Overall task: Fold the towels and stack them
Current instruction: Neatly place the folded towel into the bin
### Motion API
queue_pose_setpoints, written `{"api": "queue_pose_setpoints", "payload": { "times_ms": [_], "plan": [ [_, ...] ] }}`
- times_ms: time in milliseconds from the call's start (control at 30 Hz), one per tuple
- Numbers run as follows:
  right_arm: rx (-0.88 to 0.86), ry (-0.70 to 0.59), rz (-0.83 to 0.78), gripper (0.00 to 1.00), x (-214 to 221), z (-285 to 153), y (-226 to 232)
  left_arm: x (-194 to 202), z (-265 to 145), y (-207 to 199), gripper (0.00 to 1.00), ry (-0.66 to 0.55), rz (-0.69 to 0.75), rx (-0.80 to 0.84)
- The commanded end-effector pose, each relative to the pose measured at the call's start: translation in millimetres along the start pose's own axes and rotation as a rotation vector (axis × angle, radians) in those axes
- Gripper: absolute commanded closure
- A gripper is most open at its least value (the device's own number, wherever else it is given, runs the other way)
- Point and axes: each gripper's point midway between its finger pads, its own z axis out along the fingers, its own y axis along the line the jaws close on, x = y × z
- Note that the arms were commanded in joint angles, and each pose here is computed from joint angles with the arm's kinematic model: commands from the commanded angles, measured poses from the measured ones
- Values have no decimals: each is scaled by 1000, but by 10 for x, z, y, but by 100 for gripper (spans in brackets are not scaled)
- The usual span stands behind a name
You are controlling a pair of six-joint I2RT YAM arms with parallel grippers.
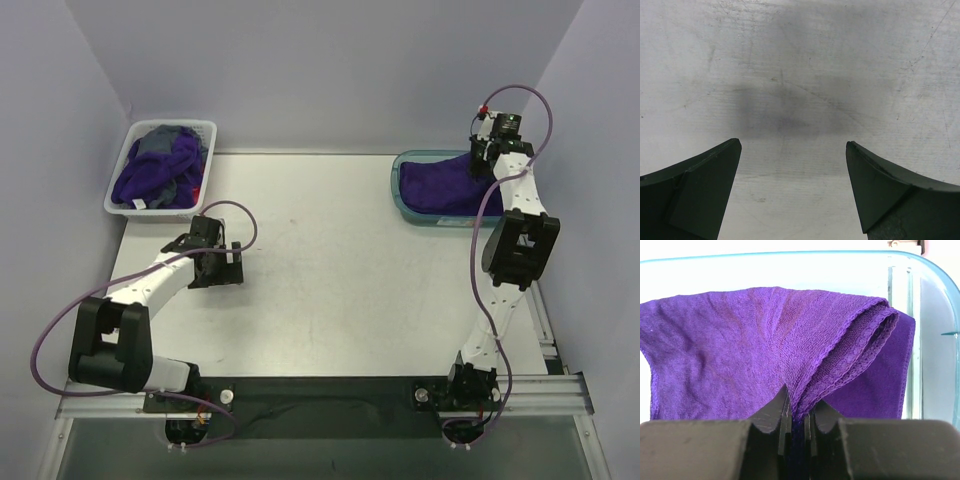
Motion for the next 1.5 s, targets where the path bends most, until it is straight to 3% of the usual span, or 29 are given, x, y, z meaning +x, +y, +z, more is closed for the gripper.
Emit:
{"api": "queue_pose_setpoints", "payload": {
  "times_ms": [0,167,233,300,367,500,567,667,867,900,1000,1233,1467],
  "plan": [
    [39,-25,-6,100,-89,-36,-111,-223,-23,-37,3,-58,8,14],
    [79,11,9,97,54,36,-194,-208,-14,-44,2,-50,9,18],
    [111,21,21,90,91,44,-251,-209,-10,-46,2,-50,12,20],
    [185,29,37,76,113,42,-381,-201,-7,-47,2,-47,12,20],
    [242,27,65,70,118,40,-482,-211,-9,-50,3,-49,12,21],
    [391,-5,118,33,55,-40,-723,-217,-16,-51,3,-52,12,22],
    [461,-30,152,27,8,-131,-816,-209,-18,-52,2,-50,10,23],
    [457,-88,176,27,-96,-206,-731,-211,-17,-58,3,-50,10,26],
    [225,-133,197,42,-146,-13,-196,-220,-32,-65,3,-55,11,31],
    [217,-128,256,48,-99,18,-224,-221,-40,-68,3,-57,10,33],
    [161,-106,312,51,40,102,-243,-227,-47,-66,3,-62,9,33],
    [67,-119,307,63,53,87,-403,-242,-56,-85,3,-64,8,42],
    [40,-130,320,60,57,38,-612,-204,-16,-99,3,-43,9,48]
  ]
}}
